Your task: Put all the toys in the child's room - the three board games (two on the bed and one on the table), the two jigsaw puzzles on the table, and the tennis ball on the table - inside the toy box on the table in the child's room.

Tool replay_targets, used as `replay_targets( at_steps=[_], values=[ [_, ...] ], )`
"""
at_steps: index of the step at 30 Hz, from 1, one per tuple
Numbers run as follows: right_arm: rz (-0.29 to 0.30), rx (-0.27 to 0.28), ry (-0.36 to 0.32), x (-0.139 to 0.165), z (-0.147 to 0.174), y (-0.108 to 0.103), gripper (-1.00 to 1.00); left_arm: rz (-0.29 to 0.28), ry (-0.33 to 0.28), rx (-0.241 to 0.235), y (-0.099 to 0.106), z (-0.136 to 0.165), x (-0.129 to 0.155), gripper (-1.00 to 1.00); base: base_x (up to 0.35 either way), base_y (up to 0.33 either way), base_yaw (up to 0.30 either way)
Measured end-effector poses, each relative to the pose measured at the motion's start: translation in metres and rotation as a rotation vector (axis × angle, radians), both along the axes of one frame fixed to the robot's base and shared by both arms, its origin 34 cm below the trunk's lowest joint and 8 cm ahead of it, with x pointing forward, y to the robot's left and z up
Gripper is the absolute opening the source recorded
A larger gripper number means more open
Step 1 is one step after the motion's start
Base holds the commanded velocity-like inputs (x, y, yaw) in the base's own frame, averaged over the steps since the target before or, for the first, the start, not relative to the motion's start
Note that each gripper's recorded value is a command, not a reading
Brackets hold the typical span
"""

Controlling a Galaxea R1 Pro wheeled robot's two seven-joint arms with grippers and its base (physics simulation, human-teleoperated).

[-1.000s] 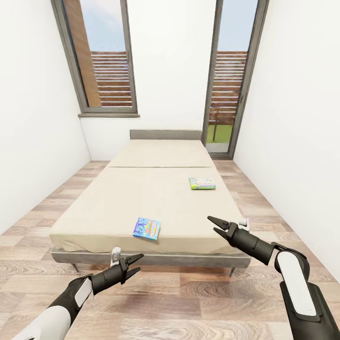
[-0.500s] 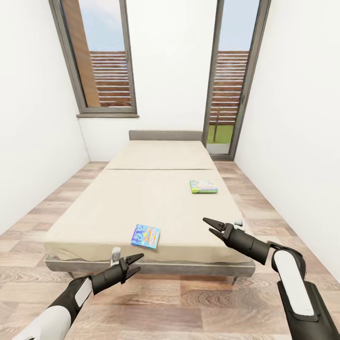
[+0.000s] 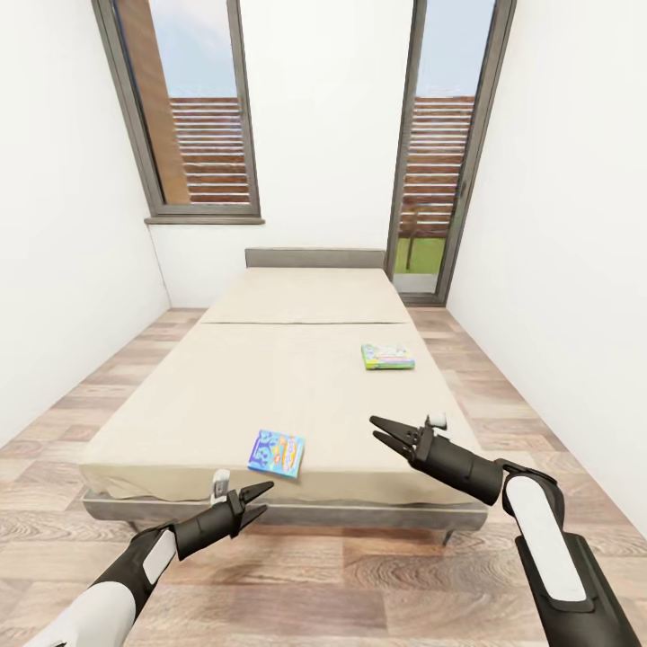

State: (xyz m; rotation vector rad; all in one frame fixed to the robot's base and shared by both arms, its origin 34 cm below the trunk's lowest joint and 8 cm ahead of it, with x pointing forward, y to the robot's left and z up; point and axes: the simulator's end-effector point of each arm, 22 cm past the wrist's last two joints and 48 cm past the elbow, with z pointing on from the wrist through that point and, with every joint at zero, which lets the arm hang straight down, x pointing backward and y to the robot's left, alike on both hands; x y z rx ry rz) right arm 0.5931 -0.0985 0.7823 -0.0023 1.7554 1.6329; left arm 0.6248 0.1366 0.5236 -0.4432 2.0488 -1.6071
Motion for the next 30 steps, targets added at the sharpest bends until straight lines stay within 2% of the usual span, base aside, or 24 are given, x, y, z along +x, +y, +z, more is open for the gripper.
replay_targets(
  at_steps=[15,30],
  values=[
    [0.017,0.011,-0.006,-0.0031,0.0026,0.0050,1.00,0.001,-0.003,0.002,0.0005,0.0000,0.0003,1.00,0.077,0.000,0.000],
    [0.021,0.017,-0.005,-0.0038,0.0032,0.0088,1.00,0.003,-0.001,0.005,0.0029,-0.0008,0.0002,1.00,0.008,0.000,0.000]
  ],
)
